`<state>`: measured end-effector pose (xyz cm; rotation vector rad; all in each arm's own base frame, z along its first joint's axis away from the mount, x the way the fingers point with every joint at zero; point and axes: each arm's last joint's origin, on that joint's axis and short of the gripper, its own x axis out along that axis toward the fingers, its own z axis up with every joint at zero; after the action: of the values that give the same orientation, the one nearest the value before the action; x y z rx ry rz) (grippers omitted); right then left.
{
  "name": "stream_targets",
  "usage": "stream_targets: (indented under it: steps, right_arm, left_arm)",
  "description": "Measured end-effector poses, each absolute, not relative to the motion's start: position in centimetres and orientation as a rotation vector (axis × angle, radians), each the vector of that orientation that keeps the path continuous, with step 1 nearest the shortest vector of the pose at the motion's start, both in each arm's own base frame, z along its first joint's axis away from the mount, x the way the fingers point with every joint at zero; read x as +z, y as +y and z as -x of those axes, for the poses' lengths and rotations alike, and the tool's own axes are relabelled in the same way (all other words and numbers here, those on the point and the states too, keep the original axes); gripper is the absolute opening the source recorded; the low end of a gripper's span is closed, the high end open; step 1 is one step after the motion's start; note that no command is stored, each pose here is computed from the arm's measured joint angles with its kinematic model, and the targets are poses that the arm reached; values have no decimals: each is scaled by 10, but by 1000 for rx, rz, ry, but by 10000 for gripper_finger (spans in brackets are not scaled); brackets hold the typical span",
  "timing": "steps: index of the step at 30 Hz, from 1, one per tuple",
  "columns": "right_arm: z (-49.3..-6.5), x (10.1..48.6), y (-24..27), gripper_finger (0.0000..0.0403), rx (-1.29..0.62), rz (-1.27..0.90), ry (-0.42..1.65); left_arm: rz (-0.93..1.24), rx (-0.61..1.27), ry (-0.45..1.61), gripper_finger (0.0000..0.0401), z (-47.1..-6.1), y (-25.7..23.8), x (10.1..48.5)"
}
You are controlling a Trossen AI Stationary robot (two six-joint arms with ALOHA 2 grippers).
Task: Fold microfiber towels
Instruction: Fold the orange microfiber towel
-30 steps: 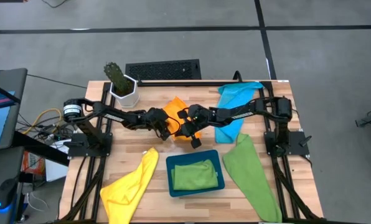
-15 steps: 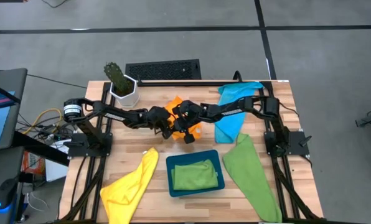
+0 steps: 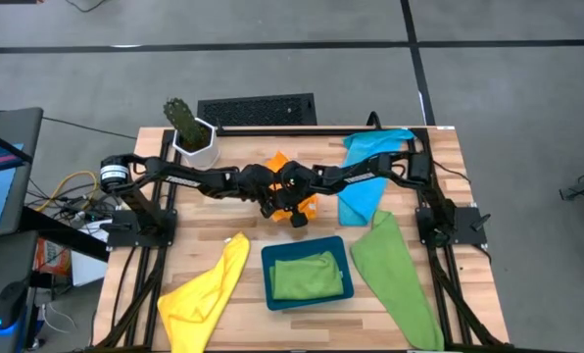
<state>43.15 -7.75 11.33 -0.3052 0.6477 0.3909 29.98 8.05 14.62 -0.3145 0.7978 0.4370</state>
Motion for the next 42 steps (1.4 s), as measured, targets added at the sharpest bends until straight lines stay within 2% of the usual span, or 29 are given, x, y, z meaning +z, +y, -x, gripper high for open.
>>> stream_targets:
  steps: [7, 15, 23, 42]
  right_arm:
    - [-440, 120, -79, 11, 390, 301, 639]
    - [-443, 125, -78, 11, 397, 301, 640]
    - [-445, 126, -72, 13, 406, 308, 630]
    - [-447, 127, -72, 15, 396, 310, 602]
  left_arm:
    - [277, 440, 860, 0, -304, 82, 156]
    - [232, 434, 952, 0, -287, 83, 137]
    - [279, 375, 921, 0, -278, 98, 130]
    - [273, 356, 887, 0, -280, 100, 131]
